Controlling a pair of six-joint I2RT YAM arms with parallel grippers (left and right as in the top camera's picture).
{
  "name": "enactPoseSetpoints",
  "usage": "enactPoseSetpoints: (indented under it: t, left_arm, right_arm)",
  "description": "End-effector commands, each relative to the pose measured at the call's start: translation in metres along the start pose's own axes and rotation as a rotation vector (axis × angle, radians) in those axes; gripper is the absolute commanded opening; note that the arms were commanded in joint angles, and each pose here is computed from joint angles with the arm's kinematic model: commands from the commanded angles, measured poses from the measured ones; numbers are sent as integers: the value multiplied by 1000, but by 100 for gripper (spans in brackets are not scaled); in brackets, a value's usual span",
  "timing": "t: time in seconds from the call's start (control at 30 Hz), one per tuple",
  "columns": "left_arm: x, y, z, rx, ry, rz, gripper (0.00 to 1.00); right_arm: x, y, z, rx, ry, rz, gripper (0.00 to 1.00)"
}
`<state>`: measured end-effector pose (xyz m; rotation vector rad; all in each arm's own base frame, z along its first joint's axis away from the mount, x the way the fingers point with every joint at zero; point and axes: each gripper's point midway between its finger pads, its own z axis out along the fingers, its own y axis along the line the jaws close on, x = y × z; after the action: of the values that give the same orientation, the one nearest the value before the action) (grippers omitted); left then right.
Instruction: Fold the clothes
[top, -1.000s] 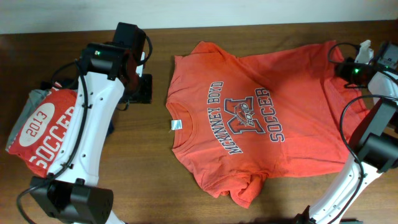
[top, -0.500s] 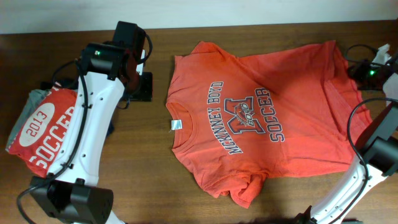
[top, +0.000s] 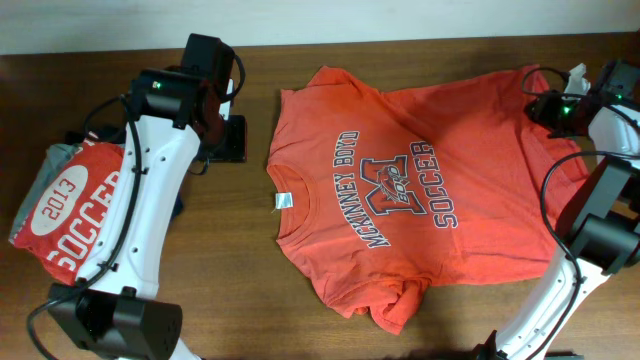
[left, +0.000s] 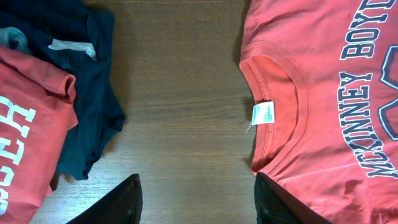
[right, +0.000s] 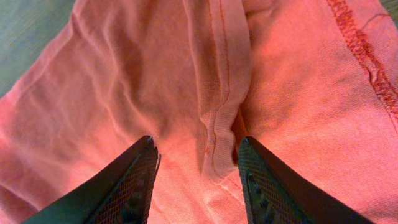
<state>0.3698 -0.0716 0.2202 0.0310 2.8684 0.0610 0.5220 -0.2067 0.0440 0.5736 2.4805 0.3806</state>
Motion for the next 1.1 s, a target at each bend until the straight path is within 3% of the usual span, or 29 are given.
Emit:
enactPoseSetpoints:
  t: [0.0,0.1,0.23,0.6,1.07]
  left_arm:
    - [2,-1,-11,17,-23,-6,58]
    - [2,-1,-11,17,-24,-6,58]
    - [1,-2,-11,17,-27,-6,58]
    - [1,-2,-11,17,-27,-6,58]
    - [1,-2,-11,17,-28,-6,58]
  right_arm:
    - [8,-13,12,54,21,-4,45]
    - [7,-14,13,53,17,-6,33]
    - [5,-14,13,52,9,-9,29]
    - [5,-12,13,49,10,1,4]
    - [-64,-57,-38,127,-191,12,4]
